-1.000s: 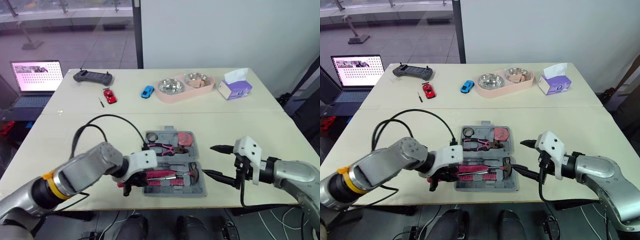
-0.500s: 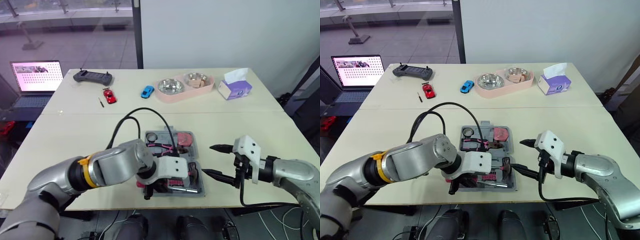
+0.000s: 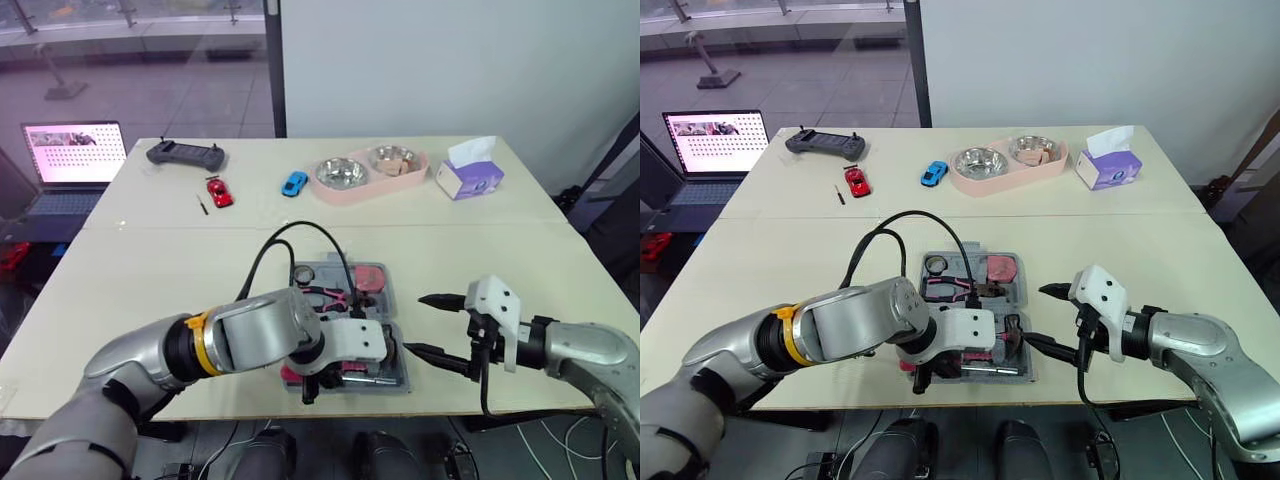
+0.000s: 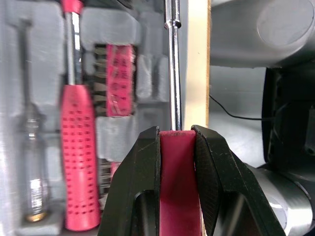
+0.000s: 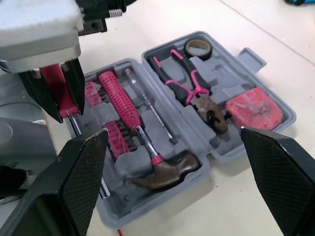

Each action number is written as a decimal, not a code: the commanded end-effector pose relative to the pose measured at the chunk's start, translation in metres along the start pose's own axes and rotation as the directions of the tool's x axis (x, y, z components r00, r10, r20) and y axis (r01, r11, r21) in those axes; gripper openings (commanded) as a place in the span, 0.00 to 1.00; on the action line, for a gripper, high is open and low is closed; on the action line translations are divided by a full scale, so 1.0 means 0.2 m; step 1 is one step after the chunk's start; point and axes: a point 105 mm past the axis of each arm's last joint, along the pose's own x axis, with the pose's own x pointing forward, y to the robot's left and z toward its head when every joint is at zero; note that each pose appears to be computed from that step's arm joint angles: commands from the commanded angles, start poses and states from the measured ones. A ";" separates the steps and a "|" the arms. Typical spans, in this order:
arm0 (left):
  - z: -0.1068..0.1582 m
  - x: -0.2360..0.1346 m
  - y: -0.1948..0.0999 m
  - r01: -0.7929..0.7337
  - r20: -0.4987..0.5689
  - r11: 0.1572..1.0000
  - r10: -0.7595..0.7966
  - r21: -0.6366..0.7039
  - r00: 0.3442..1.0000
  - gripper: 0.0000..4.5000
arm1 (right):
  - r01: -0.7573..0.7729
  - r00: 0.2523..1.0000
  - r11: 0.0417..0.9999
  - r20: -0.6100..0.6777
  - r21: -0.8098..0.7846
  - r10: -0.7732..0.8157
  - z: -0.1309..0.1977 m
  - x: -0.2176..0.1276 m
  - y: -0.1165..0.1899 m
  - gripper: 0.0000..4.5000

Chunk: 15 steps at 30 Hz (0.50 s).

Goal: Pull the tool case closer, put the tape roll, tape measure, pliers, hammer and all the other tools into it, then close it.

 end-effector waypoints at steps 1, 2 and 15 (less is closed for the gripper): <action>0.03 0.01 -0.01 -0.005 0.015 1.000 0.004 0.031 1.000 0.11 | -0.003 1.000 0.999 0.030 -0.043 0.004 0.05 -0.03 -0.02 1.00; 0.03 0.01 -0.01 -0.004 0.014 0.999 0.004 0.031 1.000 0.11 | -0.015 0.999 0.999 0.028 -0.044 0.016 0.05 -0.04 -0.02 1.00; 0.01 0.07 0.01 -0.029 0.001 1.000 0.029 0.011 1.000 0.11 | -0.060 0.997 0.995 -0.045 -0.074 0.057 -0.02 -0.12 -0.09 1.00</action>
